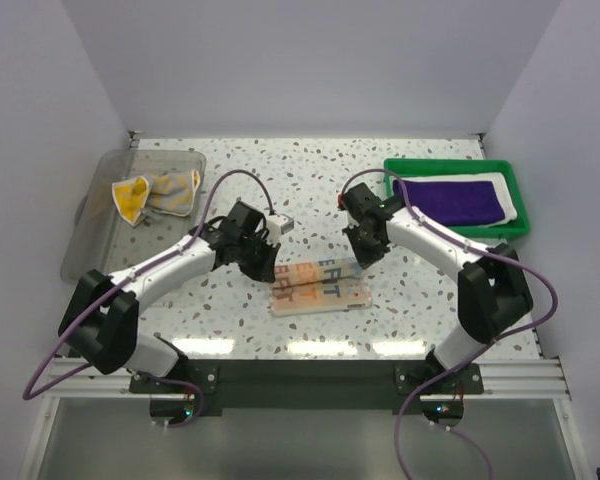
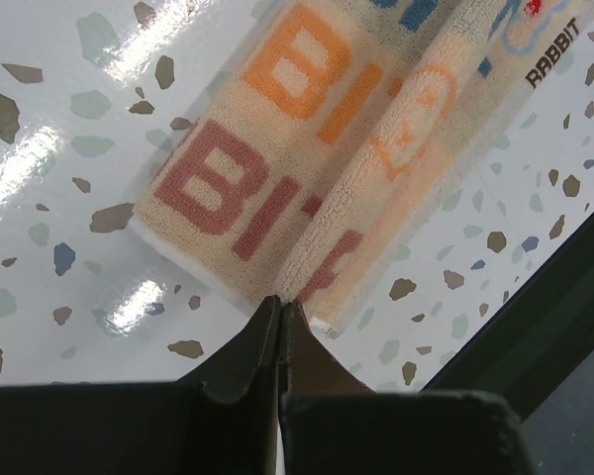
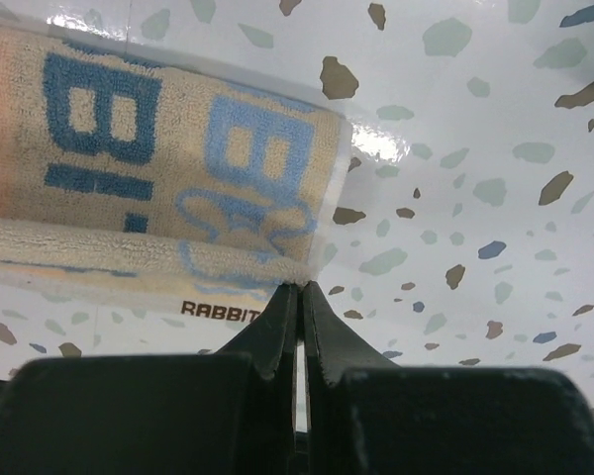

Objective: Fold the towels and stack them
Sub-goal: Fold the towel

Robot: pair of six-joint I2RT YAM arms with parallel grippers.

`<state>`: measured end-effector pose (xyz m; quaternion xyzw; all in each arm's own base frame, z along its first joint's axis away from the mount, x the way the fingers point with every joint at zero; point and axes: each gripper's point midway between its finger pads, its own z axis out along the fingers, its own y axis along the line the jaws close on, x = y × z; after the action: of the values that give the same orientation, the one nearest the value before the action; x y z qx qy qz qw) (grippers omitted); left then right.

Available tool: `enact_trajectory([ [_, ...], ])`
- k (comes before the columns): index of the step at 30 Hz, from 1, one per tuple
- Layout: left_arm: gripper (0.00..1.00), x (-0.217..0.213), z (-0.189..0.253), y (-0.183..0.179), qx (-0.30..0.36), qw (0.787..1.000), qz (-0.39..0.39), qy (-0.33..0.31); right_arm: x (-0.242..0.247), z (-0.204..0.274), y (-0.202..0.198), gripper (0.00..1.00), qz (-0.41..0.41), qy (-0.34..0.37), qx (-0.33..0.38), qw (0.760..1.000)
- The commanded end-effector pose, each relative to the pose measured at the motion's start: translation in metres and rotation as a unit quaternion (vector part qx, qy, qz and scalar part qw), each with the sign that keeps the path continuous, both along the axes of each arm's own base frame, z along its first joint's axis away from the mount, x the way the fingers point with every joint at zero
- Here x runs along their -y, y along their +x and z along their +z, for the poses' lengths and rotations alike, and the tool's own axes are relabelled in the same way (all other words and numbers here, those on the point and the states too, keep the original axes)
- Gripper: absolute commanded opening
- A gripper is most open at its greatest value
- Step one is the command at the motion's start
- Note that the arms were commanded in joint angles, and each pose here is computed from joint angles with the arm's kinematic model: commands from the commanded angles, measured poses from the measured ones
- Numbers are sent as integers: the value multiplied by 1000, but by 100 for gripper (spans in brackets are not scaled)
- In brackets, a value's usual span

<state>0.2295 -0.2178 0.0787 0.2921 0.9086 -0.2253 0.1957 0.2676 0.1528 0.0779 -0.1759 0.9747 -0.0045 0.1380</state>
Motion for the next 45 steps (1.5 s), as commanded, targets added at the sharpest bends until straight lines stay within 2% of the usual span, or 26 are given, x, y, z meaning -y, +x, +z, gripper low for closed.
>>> enact_trajectory([
  [1,0,-14,9,-13,-23,999,12,23,24,16,-8,0,-31,-34,8,999],
  [12,0,-6,18,-31,-52,999,4,-4,20,30,-22,0,-51,2,8,999],
  [18,0,3,-14,-70,-136,990,-18,-11,9,-4,-54,0,-69,39,-64,995],
  [21,0,4,-35,-81,-173,985,-12,2,16,-31,-68,0,-82,22,-93,992],
  [29,0,0,-65,-82,-214,976,30,39,13,-61,-69,0,-92,24,-106,990],
  [35,0,-19,-78,-49,-176,976,69,107,4,-77,-52,0,-100,33,-91,990],
  [38,0,-34,-77,-12,-159,976,100,112,-6,-81,-36,0,-107,41,-81,990],
  [39,0,-42,-73,10,-142,976,122,115,-11,-78,-27,0,-109,47,-72,990],
  [41,0,-48,-68,42,-117,978,127,118,-15,-81,-16,0,-111,48,-65,990],
  [45,0,-48,-61,82,-71,982,116,128,-26,-70,19,0,-113,54,-30,992],
])
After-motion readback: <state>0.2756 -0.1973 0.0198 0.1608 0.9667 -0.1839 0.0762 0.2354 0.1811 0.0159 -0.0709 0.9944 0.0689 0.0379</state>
